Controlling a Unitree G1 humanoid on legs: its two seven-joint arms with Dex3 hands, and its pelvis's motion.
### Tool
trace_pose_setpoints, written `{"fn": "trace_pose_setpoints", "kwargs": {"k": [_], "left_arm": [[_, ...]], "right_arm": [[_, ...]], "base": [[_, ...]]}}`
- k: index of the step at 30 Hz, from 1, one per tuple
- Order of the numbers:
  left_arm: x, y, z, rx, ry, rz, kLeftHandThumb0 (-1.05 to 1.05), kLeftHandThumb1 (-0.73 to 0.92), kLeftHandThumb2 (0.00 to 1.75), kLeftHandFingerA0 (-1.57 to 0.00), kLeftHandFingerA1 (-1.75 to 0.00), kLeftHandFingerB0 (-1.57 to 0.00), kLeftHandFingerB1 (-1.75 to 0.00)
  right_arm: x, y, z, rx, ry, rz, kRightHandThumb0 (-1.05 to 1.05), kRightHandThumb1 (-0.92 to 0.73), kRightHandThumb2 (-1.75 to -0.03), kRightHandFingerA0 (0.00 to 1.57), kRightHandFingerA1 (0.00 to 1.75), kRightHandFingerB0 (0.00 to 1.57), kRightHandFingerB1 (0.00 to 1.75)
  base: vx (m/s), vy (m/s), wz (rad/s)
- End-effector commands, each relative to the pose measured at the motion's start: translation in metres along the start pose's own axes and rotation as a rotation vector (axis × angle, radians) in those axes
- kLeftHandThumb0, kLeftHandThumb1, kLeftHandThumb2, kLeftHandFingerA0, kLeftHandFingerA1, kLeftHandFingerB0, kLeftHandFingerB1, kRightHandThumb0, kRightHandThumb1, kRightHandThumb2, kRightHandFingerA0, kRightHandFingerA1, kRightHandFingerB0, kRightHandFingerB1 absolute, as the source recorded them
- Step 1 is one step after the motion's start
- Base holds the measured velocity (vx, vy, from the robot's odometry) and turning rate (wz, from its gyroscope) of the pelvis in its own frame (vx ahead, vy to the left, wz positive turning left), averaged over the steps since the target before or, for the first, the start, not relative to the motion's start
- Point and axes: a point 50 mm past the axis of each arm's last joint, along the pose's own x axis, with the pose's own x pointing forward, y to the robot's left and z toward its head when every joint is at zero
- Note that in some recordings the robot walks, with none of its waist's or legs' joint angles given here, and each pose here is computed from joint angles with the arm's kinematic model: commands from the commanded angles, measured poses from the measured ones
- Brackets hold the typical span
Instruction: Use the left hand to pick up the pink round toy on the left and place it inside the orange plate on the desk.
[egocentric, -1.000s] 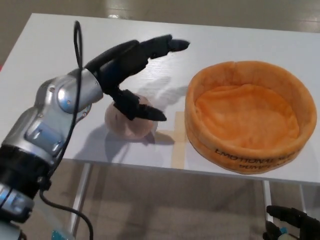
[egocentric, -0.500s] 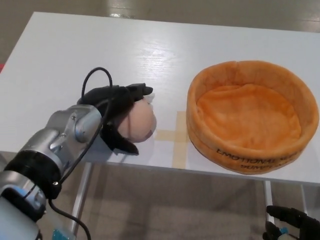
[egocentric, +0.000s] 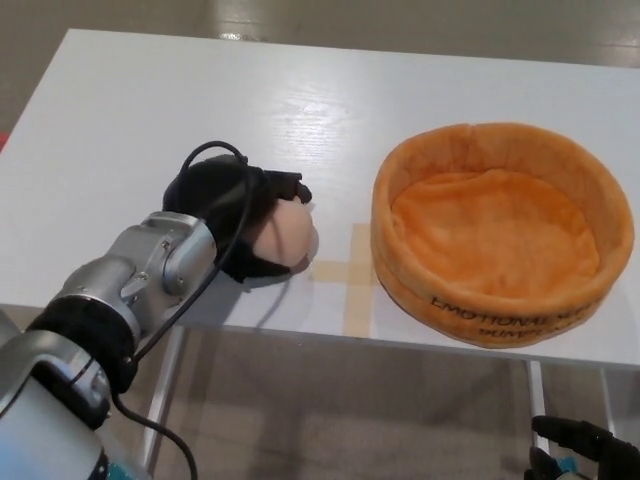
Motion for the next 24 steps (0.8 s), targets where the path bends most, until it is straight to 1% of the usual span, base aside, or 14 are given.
{"fn": "trace_pose_setpoints", "kwargs": {"k": [1, 4, 5, 8, 9, 10, 11, 13, 15, 16, 17, 22, 23, 24], "left_arm": [[-0.004, -0.003, 0.0, 0.002, -0.044, 0.071, -0.31, 0.85, 0.68, -0.71, -1.39, -0.7, -0.49], [-0.002, 0.004, -0.001, 0.009, -0.044, 0.099, -0.3, 0.84, 0.64, -0.7, -1.4, -0.75, -0.52], [-0.001, 0.011, 0.0, -0.006, -0.053, 0.124, -0.28, 0.79, 0.66, -0.74, -1.6, -0.79, -0.65], [0.001, 0.028, 0.0, -0.025, -0.078, 0.172, -0.26, 0.8, 0.66, -0.74, -1.62, -0.8, -0.68], [0.002, 0.037, 0.001, -0.013, -0.091, 0.206, -0.24, 0.78, 0.61, -0.69, -1.65, -0.7, -0.97], [0.003, 0.048, 0.003, 0.002, -0.105, 0.247, -0.24, 0.78, 0.61, -0.69, -1.65, -0.7, -0.97], [0.004, 0.061, 0.005, 0.012, -0.128, 0.285, -0.25, 0.8, 0.62, -0.71, -1.7, -0.79, -0.6], [0.005, 0.066, 0.006, 0.016, -0.137, 0.299, -0.25, 0.8, 0.62, -0.71, -1.7, -0.79, -0.6], [0.006, 0.09, 0.014, 0.008, -0.19, 0.359, -0.25, 0.8, 0.62, -0.73, -1.71, -0.69, -1.12], [0.006, 0.095, 0.016, 0.004, -0.203, 0.375, -0.25, 0.8, 0.62, -0.73, -1.71, -0.69, -1.12], [0.007, 0.105, 0.024, -0.001, -0.236, 0.409, -0.32, 0.72, 0.63, -0.77, -1.65, -0.83, -0.65], [0.011, 0.124, 0.047, 0.022, -0.309, 0.454, -0.32, 0.72, 0.66, -0.82, -1.6, -0.89, -0.62], [0.014, 0.124, 0.058, 0.017, -0.339, 0.457, -0.28, 0.7, 0.63, -0.8, -1.64, -0.83, -0.86], [0.015, 0.124, 0.063, 0.008, -0.354, 0.457, -0.28, 0.7, 0.63, -0.8, -1.64, -0.83, -0.86]], "right_arm": [[-0.002, 0.0, -0.006, 0.003, 0.012, 0.0, -0.26, -0.61, -0.57, 0.74, 0.63, 0.66, 0.55], [-0.002, 0.001, -0.006, 0.009, 0.014, 0.002, -0.27, -0.61, -0.57, 0.75, 0.65, 0.66, 0.55], [-0.002, 0.001, -0.006, 0.012, 0.015, 0.001, -0.26, -0.61, -0.57, 0.76, 0.65, 0.66, 0.56], [-0.002, 0.002, -0.007, 0.018, 0.016, 0.001, -0.25, -0.62, -0.57, 0.77, 0.66, 0.66, 0.56], [-0.002, 0.002, -0.007, 0.014, 0.018, -0.001, -0.26, -0.62, -0.58, 0.76, 0.64, 0.66, 0.55], [-0.002, 0.001, -0.007, 0.01, 0.02, -0.004, -0.26, -0.62, -0.58, 0.76, 0.64, 0.66, 0.55], [-0.002, 0.001, -0.006, 0.021, 0.018, -0.003, -0.24, -0.62, -0.57, 0.76, 0.66, 0.67, 0.57], [-0.002, 0.001, -0.006, 0.027, 0.017, -0.002, -0.24, -0.62, -0.57, 0.76, 0.66, 0.67, 0.57], [-0.002, 0.001, -0.005, 0.018, 0.016, -0.001, -0.24, -0.62, -0.57, 0.75, 0.65, 0.67, 0.57], [-0.002, 0.002, -0.005, 0.016, 0.015, -0.001, -0.24, -0.62, -0.57, 0.75, 0.65, 0.67, 0.57], [-0.001, 0.002, -0.004, 0.012, 0.015, -0.002, -0.26, -0.62, -0.57, 0.75, 0.64, 0.68, 0.56], [-0.001, 0.003, -0.003, 0.003, 0.008, -0.001, -0.26, -0.62, -0.58, 0.76, 0.64, 0.68, 0.57], [-0.001, 0.003, -0.003, 0.002, 0.007, 0.002, -0.25, -0.63, -0.58, 0.75, 0.64, 0.66, 0.56], [-0.001, 0.003, -0.003, 0.004, 0.007, 0.004, -0.25, -0.63, -0.58, 0.75, 0.64, 0.66, 0.56]], "base": [[0.0, 0.0, 0.0], [0.0, 0.0, 0.0], [0.0, 0.0, 0.0], [0.0, 0.0, 0.0], [0.0, 0.0, 0.0], [0.0, 0.0, 0.0], [0.0, 0.0, 0.0], [0.0, 0.0, 0.0], [0.0, 0.0, 0.0], [0.0, 0.0, 0.0], [0.0, 0.0, 0.0], [0.0, 0.0, 0.0], [0.0, 0.0, 0.0], [0.0, 0.0, 0.0]]}}
